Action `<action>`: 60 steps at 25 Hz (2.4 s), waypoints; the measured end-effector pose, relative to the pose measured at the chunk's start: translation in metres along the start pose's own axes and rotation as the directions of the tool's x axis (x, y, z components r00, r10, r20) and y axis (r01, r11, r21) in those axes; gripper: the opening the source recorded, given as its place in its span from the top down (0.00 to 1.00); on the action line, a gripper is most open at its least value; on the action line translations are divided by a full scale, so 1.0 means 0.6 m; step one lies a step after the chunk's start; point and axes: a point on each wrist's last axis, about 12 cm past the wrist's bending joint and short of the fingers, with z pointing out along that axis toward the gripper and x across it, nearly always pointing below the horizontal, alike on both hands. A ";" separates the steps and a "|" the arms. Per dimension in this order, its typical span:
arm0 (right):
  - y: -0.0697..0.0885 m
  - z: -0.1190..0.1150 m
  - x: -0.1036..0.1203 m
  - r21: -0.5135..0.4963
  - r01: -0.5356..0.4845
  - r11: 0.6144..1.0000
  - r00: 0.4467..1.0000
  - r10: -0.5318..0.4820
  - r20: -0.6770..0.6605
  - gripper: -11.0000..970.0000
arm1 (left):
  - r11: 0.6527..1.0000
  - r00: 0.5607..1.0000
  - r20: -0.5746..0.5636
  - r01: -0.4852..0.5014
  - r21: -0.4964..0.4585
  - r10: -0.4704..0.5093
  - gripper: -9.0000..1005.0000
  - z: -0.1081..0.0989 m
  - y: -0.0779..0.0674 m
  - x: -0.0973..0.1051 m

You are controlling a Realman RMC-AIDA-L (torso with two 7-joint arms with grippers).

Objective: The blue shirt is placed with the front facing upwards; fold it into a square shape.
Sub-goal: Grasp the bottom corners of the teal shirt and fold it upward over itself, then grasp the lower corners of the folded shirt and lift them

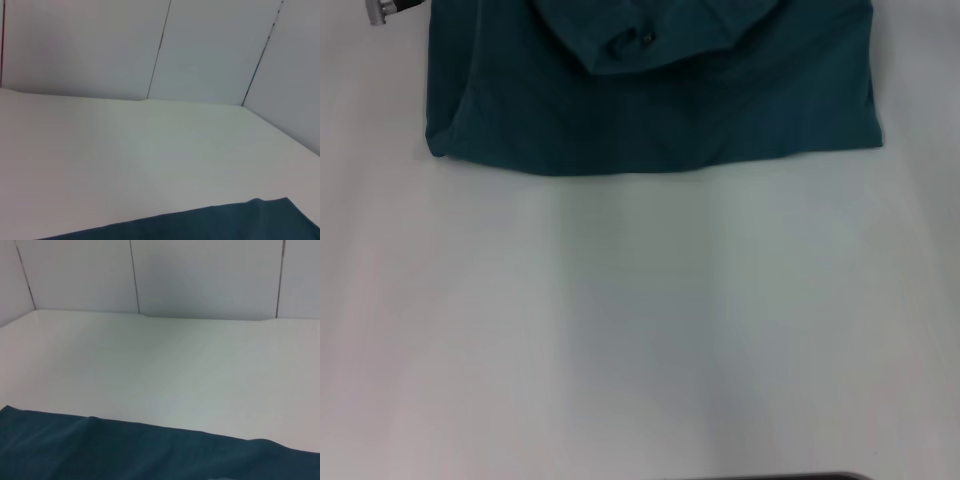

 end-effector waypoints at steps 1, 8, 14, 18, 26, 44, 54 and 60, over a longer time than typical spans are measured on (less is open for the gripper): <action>0.000 0.000 0.000 0.000 0.002 1.000 1.000 -0.002 -0.001 0.93 | 1.000 1.000 0.000 0.001 -0.002 -0.001 0.89 0.000 0.000 0.000; 0.013 0.008 0.003 -0.012 0.073 0.997 0.996 -0.073 -0.043 0.92 | 0.998 0.997 -0.043 0.057 -0.016 -0.058 0.87 0.000 0.015 0.003; 0.031 0.027 0.007 0.006 0.152 0.988 0.985 -0.151 -0.089 0.91 | 0.999 0.997 -0.066 0.041 -0.028 -0.043 0.83 0.005 0.014 0.008; 0.027 0.027 0.003 0.020 0.138 0.990 0.987 -0.136 -0.084 0.75 | 0.997 0.996 -0.070 0.059 -0.040 -0.061 0.70 0.001 0.022 0.013; 0.004 0.009 0.004 -0.010 0.050 0.999 0.991 -0.051 -0.123 0.36 | 0.995 0.993 -0.063 0.099 -0.030 -0.101 0.35 -0.016 0.034 0.020; -0.063 -0.211 0.190 -0.432 -0.294 0.852 0.915 0.382 0.131 0.04 | 0.818 0.843 -0.086 0.537 0.208 -0.531 0.08 -0.221 0.121 0.150; -0.061 -0.213 0.195 -0.463 -0.301 0.834 0.910 0.397 0.123 0.04 | 0.749 0.757 -0.149 0.652 0.113 -0.636 0.09 -0.183 0.109 0.219; -0.062 -0.211 0.191 -0.462 -0.303 0.833 0.907 0.401 0.126 0.04 | 0.750 0.749 -0.112 0.660 0.043 -0.653 0.09 -0.177 0.119 0.233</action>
